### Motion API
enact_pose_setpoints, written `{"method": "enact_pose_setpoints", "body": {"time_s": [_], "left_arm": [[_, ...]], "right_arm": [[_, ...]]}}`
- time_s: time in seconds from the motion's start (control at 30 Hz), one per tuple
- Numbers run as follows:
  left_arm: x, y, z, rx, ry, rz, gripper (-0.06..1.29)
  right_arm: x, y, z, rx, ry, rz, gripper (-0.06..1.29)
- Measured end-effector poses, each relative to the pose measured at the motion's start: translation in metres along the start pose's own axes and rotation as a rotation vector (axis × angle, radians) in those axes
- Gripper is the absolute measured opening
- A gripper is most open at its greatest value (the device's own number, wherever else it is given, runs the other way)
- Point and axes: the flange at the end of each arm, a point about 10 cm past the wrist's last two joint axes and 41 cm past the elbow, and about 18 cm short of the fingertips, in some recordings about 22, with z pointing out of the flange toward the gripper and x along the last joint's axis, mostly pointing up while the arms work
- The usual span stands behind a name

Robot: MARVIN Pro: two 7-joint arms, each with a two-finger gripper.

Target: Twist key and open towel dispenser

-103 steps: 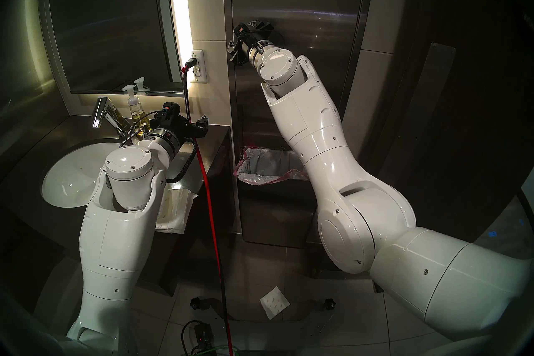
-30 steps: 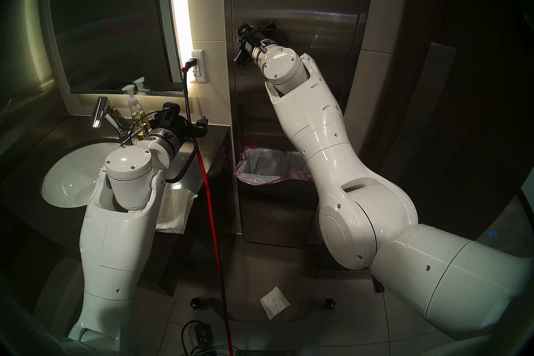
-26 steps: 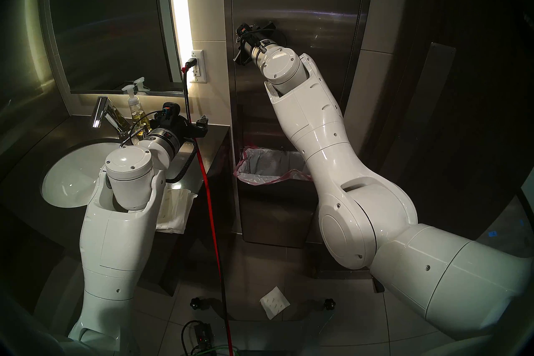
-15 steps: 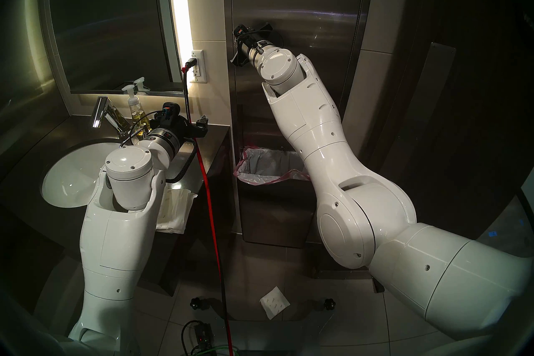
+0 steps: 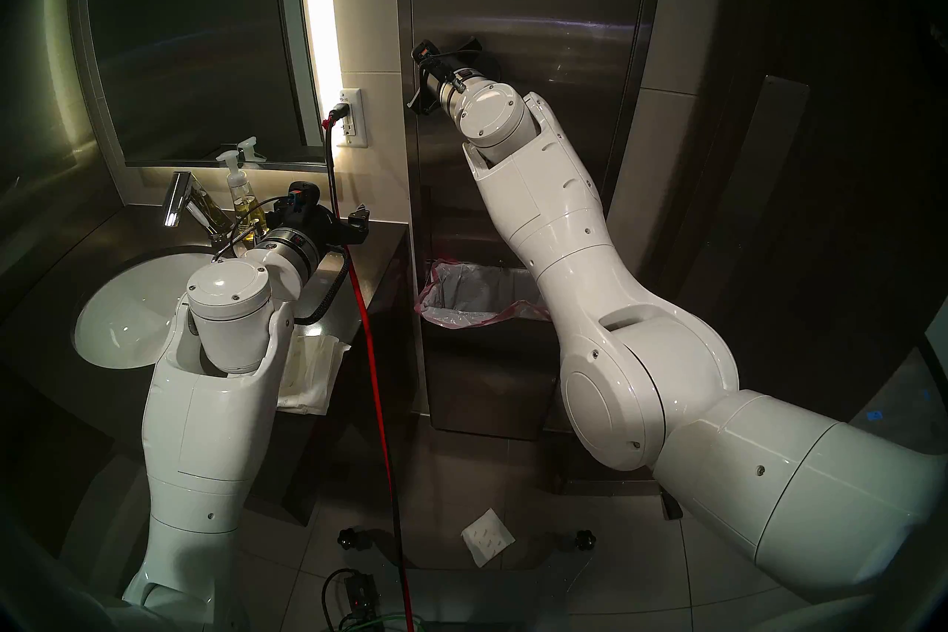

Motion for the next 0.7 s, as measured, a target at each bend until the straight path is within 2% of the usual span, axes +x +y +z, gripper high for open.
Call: {"method": "enact_pose_setpoints", "body": {"time_s": [0.07, 0.1, 0.33, 0.53, 0.7], "left_arm": [[0.0, 0.0, 0.0, 0.0, 0.0, 0.0, 1.26], [0.0, 0.0, 0.0, 0.0, 0.0, 0.0, 1.26], [0.0, 0.0, 0.0, 0.0, 0.0, 0.0, 1.26], [0.0, -0.0001, 0.0, 0.0, 0.0, 0.0, 1.26], [0.0, -0.0001, 0.0, 0.001, 0.0, 0.0, 1.26]], "right_arm": [[0.0003, 0.0, 0.0002, -0.003, -0.002, 0.023, 0.17], [0.0004, -0.0002, 0.0002, -0.004, -0.005, 0.035, -0.05], [0.0024, -0.0007, -0.0005, -0.016, -0.016, 0.118, -0.04], [0.0027, -0.0024, -0.0026, -0.041, -0.024, 0.278, -0.04], [0.0018, -0.0045, -0.0038, -0.06, -0.026, 0.384, -0.04]]}}
